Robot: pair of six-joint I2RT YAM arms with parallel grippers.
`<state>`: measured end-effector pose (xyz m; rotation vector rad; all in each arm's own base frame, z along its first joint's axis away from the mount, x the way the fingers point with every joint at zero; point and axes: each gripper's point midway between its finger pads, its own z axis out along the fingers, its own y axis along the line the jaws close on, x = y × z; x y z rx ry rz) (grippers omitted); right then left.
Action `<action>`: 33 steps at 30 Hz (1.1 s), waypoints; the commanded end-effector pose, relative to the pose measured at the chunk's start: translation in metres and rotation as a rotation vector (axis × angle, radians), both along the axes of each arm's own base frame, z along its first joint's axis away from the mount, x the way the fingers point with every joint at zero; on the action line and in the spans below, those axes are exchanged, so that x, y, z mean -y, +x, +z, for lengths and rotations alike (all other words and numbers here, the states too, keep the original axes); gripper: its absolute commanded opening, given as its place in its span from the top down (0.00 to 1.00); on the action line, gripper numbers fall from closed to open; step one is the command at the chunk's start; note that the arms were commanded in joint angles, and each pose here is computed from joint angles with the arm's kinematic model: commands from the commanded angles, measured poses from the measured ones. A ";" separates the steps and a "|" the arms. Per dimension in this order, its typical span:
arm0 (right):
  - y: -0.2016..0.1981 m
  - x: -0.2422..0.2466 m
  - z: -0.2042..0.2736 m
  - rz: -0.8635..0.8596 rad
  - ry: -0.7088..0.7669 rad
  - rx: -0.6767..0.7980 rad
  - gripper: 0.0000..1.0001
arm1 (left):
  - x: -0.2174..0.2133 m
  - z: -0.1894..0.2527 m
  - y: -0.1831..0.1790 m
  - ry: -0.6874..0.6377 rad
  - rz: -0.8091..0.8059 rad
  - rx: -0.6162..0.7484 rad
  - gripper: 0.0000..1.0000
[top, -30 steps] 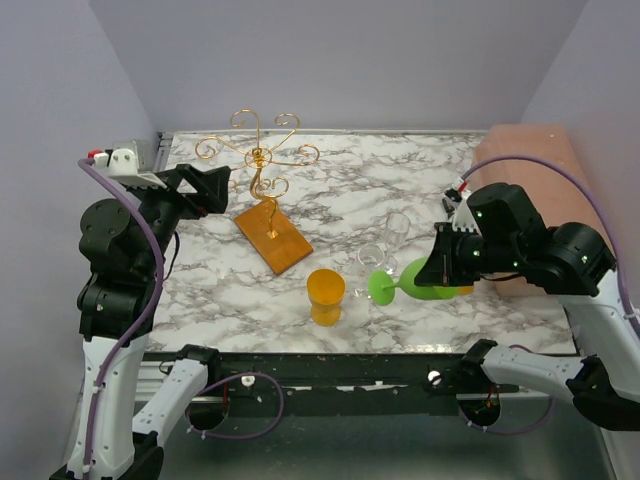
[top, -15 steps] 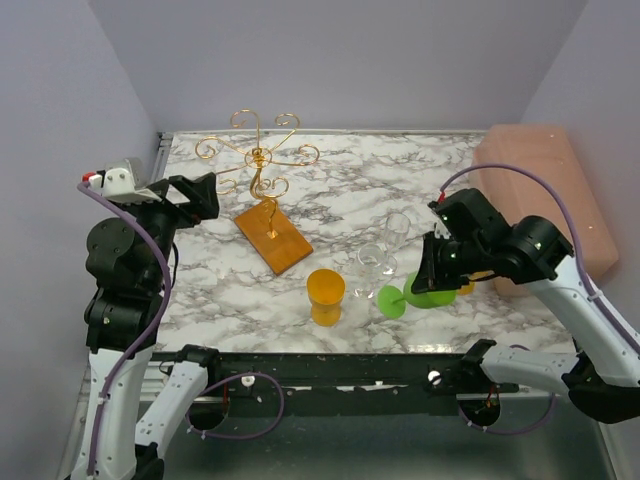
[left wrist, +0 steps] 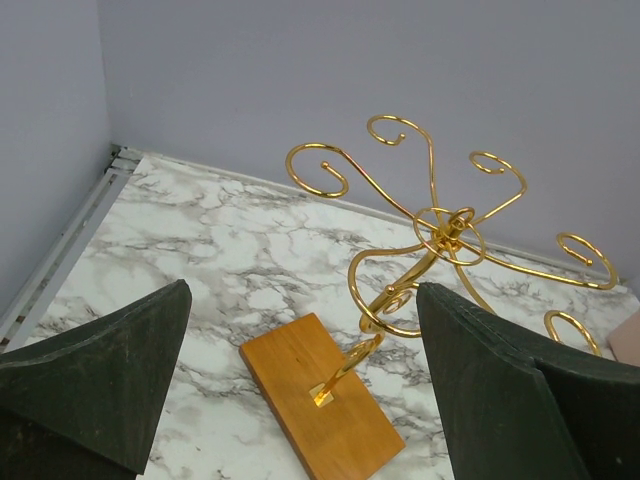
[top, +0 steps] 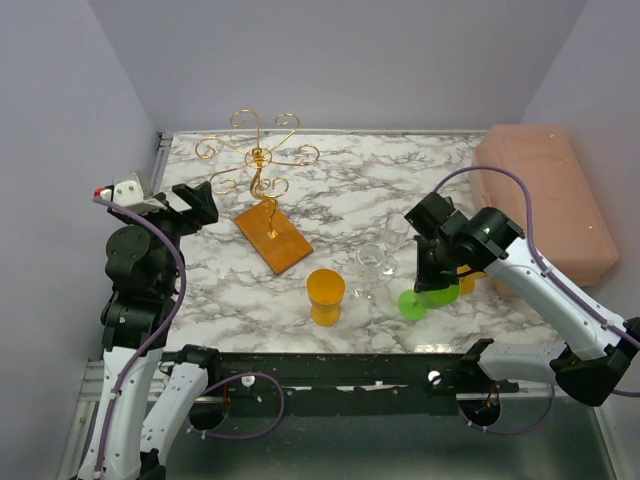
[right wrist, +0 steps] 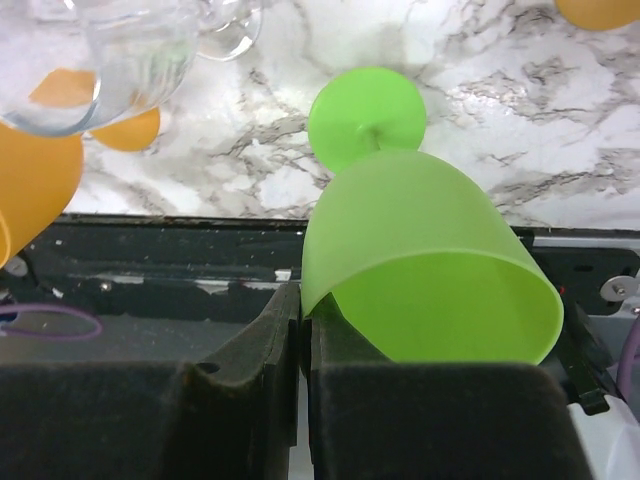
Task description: Take the wine glass off the wine glass rack
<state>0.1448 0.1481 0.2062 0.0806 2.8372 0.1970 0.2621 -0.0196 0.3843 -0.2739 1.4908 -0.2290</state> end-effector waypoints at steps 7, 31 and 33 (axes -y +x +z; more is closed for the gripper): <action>0.020 0.003 -0.019 -0.059 -0.049 0.057 0.99 | -0.012 0.004 -0.003 0.013 0.059 0.050 0.02; 0.022 -0.006 -0.035 -0.027 -0.043 0.033 0.63 | -0.009 0.002 -0.006 0.027 0.049 0.053 0.01; 0.023 -0.007 -0.029 -0.025 -0.035 0.041 0.58 | -0.009 0.002 -0.007 0.028 0.051 0.053 0.02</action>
